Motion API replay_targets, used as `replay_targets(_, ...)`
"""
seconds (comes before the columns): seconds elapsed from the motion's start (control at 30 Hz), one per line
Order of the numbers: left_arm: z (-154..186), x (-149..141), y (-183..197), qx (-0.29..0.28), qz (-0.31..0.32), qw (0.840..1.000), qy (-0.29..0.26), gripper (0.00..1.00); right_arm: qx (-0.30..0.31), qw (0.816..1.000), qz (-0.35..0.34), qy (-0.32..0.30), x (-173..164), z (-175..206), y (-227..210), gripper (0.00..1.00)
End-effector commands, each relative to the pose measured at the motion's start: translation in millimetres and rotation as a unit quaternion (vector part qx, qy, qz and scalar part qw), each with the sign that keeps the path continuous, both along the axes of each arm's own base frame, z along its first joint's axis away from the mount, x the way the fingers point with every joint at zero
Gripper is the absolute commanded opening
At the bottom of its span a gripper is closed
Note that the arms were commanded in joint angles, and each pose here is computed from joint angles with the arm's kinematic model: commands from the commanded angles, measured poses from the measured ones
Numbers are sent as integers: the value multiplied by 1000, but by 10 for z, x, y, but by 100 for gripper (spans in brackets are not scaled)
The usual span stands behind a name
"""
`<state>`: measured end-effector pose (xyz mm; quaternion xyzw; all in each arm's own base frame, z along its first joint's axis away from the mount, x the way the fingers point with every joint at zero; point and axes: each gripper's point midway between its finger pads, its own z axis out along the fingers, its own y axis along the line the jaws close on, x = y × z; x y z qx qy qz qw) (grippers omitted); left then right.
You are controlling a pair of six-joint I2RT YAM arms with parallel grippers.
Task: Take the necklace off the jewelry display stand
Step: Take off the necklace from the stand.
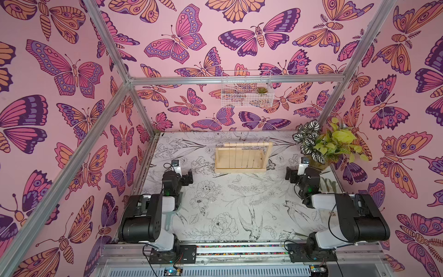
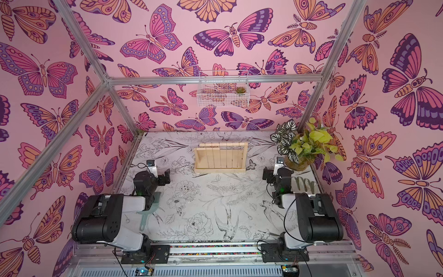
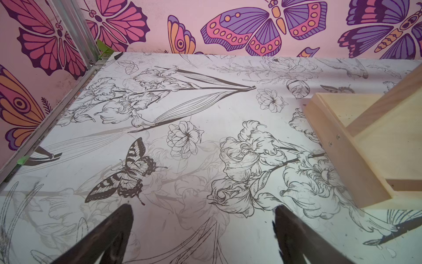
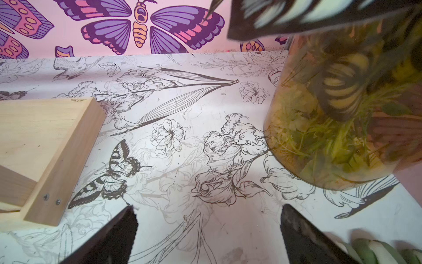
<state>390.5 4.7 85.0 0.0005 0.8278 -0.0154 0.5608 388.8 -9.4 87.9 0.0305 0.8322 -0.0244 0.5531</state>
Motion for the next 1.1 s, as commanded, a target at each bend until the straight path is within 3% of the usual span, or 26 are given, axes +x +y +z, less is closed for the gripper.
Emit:
replay_targets(0.0, 25, 35, 1, 1, 0, 1000, -5, 98, 5, 1000, 3, -9, 56, 58, 24, 99)
replay_targets(1.07, 37, 32, 1, -5, -4, 1000, -7, 100, 5, 1000, -17, -13, 69, 99, -39, 100)
